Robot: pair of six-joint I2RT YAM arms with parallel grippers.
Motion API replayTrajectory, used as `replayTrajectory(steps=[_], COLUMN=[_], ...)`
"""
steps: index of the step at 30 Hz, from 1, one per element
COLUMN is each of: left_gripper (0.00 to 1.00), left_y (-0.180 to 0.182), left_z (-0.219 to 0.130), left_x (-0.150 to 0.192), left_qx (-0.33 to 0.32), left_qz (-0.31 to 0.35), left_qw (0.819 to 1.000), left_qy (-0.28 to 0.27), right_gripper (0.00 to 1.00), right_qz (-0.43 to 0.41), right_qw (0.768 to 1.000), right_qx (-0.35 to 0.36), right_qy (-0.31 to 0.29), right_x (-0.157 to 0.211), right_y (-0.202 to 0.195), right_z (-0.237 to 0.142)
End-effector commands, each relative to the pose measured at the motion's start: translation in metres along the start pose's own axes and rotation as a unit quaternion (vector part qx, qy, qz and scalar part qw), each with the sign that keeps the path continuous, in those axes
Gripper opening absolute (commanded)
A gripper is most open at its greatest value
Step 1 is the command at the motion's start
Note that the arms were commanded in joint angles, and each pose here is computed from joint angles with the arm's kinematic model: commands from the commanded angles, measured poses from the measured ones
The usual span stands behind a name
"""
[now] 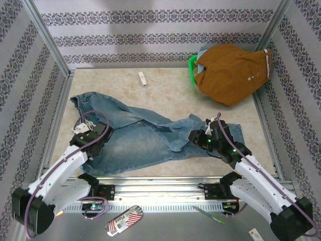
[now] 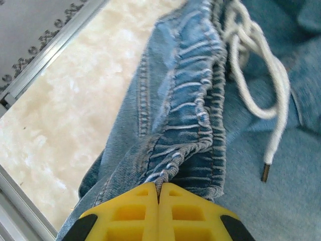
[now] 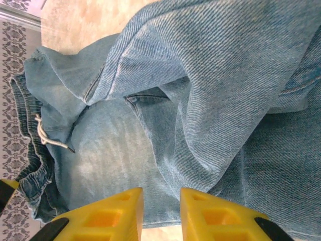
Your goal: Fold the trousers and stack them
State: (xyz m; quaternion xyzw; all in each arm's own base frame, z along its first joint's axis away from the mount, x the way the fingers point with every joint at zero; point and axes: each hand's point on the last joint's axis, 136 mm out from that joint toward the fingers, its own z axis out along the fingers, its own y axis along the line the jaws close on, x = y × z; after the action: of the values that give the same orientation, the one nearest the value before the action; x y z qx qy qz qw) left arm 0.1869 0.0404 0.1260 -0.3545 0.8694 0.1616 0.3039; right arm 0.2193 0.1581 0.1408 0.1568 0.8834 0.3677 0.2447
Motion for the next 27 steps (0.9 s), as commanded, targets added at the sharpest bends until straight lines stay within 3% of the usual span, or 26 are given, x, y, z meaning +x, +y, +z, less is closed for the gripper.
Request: replayTrajectory(steps=[1,7,12,13,14,17,19,27], left_gripper=[0.00,0.00,0.02,0.15,0.34,0.74,0.90,0.90], left_y=[0.039,0.078,0.077,0.079,0.077,0.079,0.084,0.060], left_z=[-0.003,-0.003,-0.001,-0.001,-0.001,-0.003,-0.005,-0.027], left_x=[-0.006,-0.024,-0.059,-0.068,-0.078,-0.103,-0.118,-0.176], left_qx=[-0.033,-0.043,-0.039,-0.046,-0.041,-0.039,-0.046,0.052], left_qz=[-0.087,-0.225,-0.265,-0.268,-0.265,-0.262,-0.265,-0.251], left_qw=[0.995,0.972,0.962,0.961,0.962,0.962,0.960,0.961], left_qy=[-0.021,-0.044,-0.045,-0.048,-0.051,-0.063,-0.072,-0.101], right_gripper=[0.26,0.34,0.51,0.54,0.58,0.64,0.65,0.65], right_qz=[-0.002,0.017,0.024,0.023,0.020,0.010,0.012,0.018], right_qw=[1.000,1.000,0.999,0.999,0.999,0.998,0.998,0.994], right_qx=[-0.002,-0.006,0.020,0.027,0.034,0.054,0.064,0.101], right_qy=[0.013,0.000,-0.008,-0.010,-0.012,-0.014,-0.011,-0.022], right_x=[0.005,0.000,-0.003,-0.004,-0.005,-0.012,-0.016,-0.049], right_y=[-0.007,-0.018,-0.031,-0.033,-0.035,-0.040,-0.042,-0.054], right_z=[-0.004,-0.020,-0.030,-0.033,-0.035,-0.037,-0.035,-0.011])
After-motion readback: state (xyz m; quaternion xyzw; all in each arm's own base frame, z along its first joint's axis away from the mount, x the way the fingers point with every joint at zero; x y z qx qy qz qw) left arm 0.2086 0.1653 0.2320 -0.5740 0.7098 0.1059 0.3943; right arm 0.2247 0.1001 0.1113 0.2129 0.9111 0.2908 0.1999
